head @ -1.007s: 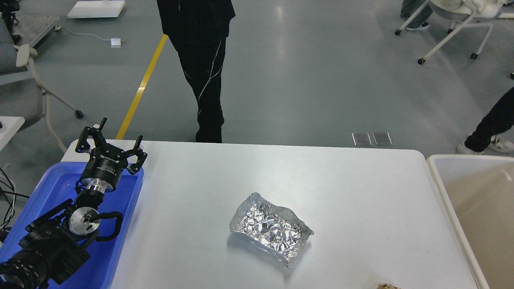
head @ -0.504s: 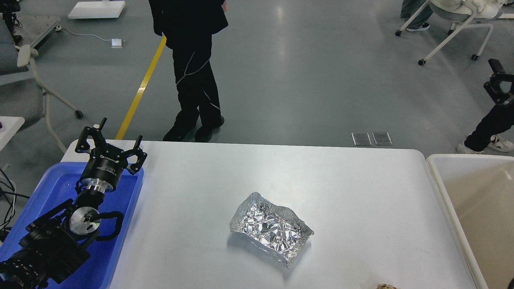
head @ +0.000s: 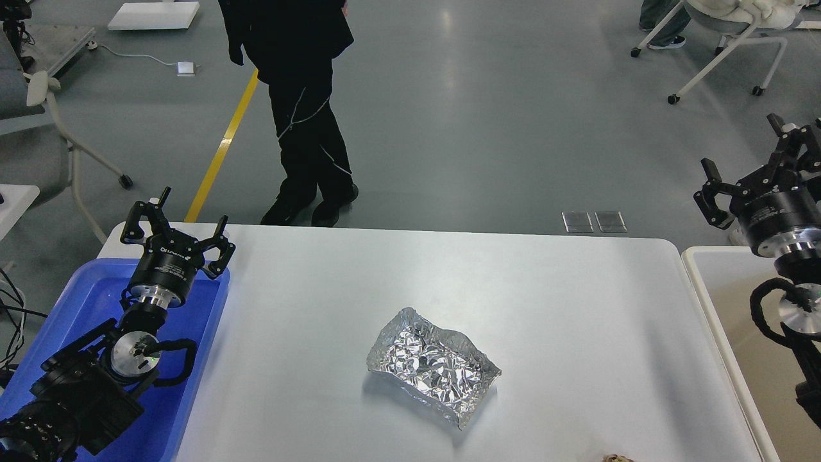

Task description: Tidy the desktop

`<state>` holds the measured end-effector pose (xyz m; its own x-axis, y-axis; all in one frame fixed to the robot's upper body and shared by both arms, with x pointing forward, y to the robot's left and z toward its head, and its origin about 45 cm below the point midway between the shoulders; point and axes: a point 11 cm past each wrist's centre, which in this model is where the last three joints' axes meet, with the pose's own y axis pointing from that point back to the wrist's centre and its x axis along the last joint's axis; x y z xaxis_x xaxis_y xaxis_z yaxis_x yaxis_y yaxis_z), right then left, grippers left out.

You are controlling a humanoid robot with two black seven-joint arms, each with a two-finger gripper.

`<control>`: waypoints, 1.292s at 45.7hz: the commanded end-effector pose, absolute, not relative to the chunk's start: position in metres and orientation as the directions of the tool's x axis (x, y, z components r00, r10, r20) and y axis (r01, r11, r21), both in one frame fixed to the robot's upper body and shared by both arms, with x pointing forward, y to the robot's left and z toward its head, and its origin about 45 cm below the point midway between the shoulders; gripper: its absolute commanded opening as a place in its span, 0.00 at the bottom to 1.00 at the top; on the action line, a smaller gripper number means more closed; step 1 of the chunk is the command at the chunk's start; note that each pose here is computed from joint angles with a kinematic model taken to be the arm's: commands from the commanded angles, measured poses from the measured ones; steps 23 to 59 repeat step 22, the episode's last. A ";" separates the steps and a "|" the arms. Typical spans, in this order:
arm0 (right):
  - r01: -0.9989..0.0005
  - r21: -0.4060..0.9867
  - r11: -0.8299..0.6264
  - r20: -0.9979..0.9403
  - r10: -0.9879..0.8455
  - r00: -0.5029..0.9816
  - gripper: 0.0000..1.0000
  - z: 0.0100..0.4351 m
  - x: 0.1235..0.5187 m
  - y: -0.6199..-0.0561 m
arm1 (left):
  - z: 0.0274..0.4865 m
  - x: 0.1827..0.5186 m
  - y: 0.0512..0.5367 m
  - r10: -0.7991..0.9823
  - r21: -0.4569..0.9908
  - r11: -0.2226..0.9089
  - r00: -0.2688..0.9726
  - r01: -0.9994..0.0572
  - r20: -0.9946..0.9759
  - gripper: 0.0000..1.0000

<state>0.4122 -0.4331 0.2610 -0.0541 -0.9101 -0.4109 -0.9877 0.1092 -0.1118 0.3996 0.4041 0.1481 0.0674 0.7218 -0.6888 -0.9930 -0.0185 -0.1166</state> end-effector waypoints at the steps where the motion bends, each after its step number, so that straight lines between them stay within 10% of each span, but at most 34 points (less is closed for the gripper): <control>1: -0.991 -0.066 0.113 -0.440 -0.895 -0.073 0.99 0.234 0.404 -0.426 | 0.148 0.400 0.404 0.722 -0.117 -0.018 0.068 -0.993 -0.689 1.00; 59: -0.991 -0.029 0.129 -0.432 -0.896 -0.104 1.00 0.221 0.398 -0.433 | 0.148 0.400 0.404 0.721 -0.118 -0.018 0.069 -0.993 -0.689 1.00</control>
